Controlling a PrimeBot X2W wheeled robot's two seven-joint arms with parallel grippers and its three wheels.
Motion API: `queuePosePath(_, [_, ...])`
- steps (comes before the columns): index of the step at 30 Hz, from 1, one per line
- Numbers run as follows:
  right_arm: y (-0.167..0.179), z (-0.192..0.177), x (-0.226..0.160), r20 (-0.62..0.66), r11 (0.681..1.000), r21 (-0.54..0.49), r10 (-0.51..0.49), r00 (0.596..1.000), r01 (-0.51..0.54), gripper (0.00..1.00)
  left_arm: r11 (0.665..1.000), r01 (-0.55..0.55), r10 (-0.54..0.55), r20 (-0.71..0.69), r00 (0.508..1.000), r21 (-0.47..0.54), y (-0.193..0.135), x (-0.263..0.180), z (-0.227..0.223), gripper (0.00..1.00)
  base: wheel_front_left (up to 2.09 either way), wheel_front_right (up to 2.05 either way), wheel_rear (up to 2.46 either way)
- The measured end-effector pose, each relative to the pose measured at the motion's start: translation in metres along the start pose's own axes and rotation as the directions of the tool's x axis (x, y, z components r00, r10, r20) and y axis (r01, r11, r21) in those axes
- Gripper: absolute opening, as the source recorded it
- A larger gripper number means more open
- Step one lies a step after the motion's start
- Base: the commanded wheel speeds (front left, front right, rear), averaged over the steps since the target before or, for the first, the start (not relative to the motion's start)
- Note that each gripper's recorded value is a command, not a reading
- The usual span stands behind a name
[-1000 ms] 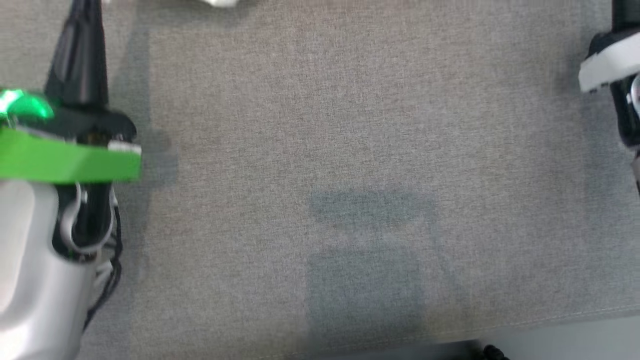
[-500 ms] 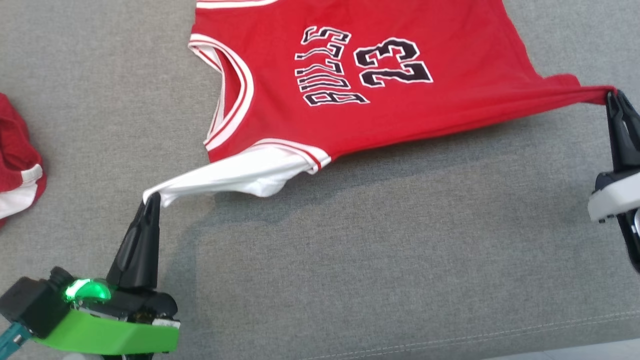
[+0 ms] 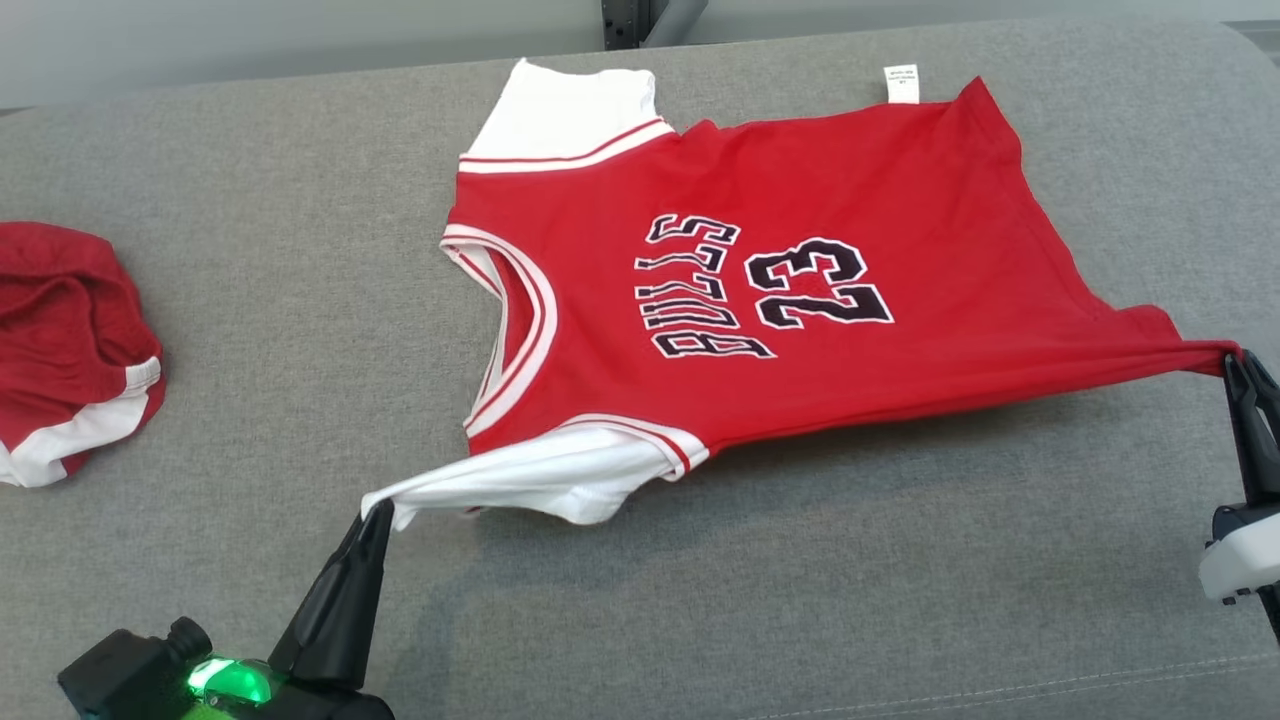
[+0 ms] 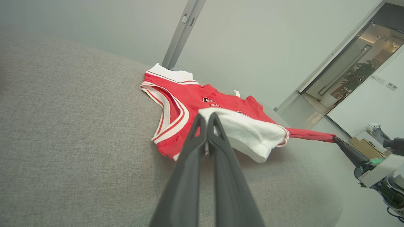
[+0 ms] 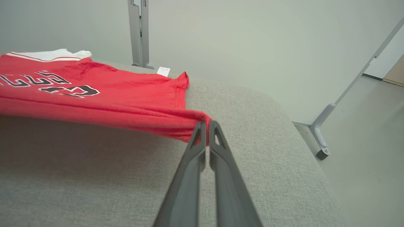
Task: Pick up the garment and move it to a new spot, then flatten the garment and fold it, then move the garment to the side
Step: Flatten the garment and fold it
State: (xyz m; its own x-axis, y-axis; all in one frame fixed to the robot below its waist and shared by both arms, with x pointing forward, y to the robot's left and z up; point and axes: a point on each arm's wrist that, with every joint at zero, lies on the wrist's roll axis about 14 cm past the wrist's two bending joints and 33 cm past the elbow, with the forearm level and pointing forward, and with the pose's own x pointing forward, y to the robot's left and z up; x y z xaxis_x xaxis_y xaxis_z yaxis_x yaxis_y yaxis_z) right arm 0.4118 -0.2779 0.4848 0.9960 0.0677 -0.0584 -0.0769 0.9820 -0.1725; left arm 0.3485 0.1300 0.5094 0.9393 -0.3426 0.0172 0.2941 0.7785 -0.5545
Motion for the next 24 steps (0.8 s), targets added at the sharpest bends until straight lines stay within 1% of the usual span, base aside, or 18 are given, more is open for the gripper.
queuePosePath(2, [0.0, -0.002, -0.002, -0.01, 1.0, -0.003, 0.002, 1.0, -0.002, 0.0, 1.0, -0.006, 0.006, -0.031, 1.0, 0.0, 0.001, 0.001, -0.005, 0.0, 0.0, 0.0, 0.0])
queuePosePath(4, [0.003, -0.013, -0.005, -0.044, 1.0, 0.002, 0.008, 0.999, -0.008, 0.0, 1.0, -0.016, 0.017, -0.078, 0.997, 0.009, 0.004, 0.003, -0.016, 0.0, 0.0, 0.0, 0.0])
queuePosePath(7, [0.006, -0.024, -0.001, -0.077, 1.0, 0.018, 0.011, 0.997, -0.009, 0.0, 1.0, -0.004, 0.004, -0.091, 0.996, 0.005, 0.0, 0.016, -0.02, 0.0, 0.0, 0.0, 0.0])
queuePosePath(12, [0.018, -0.036, 0.018, -0.114, 0.999, 0.036, 0.036, 0.993, -0.033, 0.0, 1.0, -0.011, 0.013, -0.077, 0.997, 0.022, 0.004, 0.045, -0.023, 0.0, 0.0, 0.0, 0.0])
queuePosePath(15, [0.02, -0.034, 0.035, -0.112, 0.999, 0.043, 0.036, 0.993, -0.031, 0.0, 0.999, -0.013, 0.016, -0.067, 0.998, 0.049, 0.008, 0.063, -0.024, 0.0, 0.0, 0.0, 0.0])
queuePosePath(20, [0.023, -0.029, 0.064, -0.099, 0.999, 0.048, 0.031, 0.995, -0.027, 0.0, 0.996, 0.006, -0.002, -0.043, 0.999, 0.091, 0.013, 0.091, -0.021, 0.0, 0.0, 0.0, 0.0])
queuePosePath(24, [0.023, -0.031, 0.082, -0.107, 0.999, 0.049, 0.028, 0.994, -0.023, 0.0, 0.991, 0.037, -0.03, -0.052, 0.998, 0.128, 0.015, 0.111, -0.023, 0.0, 0.0, 0.0, 0.0])
